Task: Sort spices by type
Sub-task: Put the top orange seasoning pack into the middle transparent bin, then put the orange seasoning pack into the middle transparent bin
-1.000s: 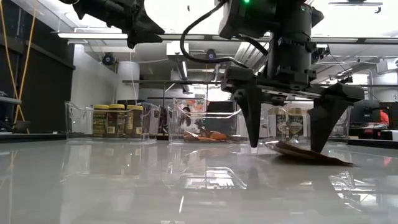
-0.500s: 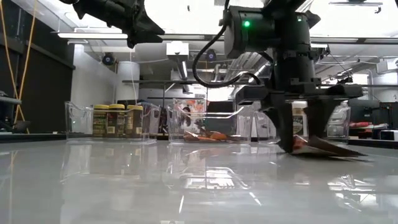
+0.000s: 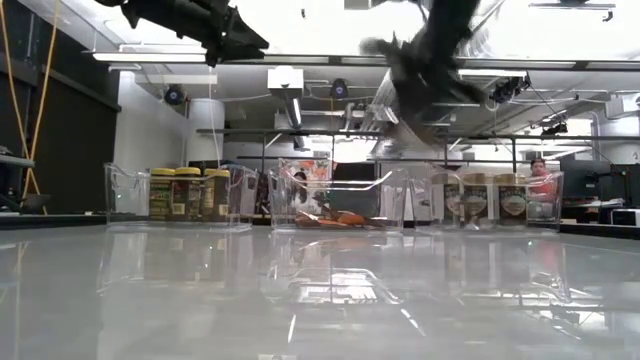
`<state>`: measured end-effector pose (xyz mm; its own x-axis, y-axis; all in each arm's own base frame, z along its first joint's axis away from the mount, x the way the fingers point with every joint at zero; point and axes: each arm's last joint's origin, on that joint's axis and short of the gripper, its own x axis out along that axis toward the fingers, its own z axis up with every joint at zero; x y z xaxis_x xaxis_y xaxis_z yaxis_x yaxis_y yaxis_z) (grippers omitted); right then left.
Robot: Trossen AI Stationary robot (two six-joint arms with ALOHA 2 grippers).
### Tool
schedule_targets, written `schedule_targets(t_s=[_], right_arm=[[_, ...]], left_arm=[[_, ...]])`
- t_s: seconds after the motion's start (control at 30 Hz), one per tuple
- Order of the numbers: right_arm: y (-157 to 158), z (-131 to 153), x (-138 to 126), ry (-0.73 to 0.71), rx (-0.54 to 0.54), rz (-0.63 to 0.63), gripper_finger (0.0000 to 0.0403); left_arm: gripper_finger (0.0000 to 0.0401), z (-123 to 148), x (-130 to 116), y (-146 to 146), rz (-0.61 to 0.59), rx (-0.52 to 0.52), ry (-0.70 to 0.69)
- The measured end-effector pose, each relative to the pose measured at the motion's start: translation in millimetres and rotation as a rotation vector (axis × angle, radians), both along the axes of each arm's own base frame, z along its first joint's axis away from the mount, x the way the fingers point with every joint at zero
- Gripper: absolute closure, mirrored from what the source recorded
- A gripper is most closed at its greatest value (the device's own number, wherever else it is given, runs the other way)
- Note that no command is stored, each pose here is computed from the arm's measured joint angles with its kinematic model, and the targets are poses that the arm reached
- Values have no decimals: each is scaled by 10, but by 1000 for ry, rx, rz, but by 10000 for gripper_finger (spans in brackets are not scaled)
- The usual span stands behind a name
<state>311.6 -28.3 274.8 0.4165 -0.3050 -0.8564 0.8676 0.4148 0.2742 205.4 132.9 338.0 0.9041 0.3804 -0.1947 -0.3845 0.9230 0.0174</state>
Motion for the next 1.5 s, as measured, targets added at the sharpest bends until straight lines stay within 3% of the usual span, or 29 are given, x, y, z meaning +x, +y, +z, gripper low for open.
schedule_targets(t_s=[0.07,0.17,0.37,0.47,0.6,0.8,0.97,1.1,1.33,1.5], right_arm=[[-200,316,29,-124,-123,87,390],[-550,608,133,-194,-295,238,391],[-1208,636,450,26,-518,509,372],[-1461,513,617,100,-509,647,370],[-1657,280,752,226,-422,782,370],[-1718,-69,805,349,-276,930,369],[-1724,-313,816,395,-207,950,358],[-1749,-348,836,425,-235,930,312],[-1671,-334,867,457,-254,964,173],[-1581,-97,847,461,-259,973,119]], left_arm=[[240,22,3,2,0,11,-19],[240,48,7,5,6,-1,-54],[240,100,5,-2,14,-47,-125],[240,190,-37,-35,19,-95,-213],[240,373,-161,-117,15,-165,-370],[240,586,-379,-265,-8,-98,-481],[240,651,-470,-326,-15,-65,-508],[240,646,-465,-324,-14,-66,-505],[240,614,-429,-298,-10,-79,-485],[240,616,-430,-299,-10,-75,-486]])
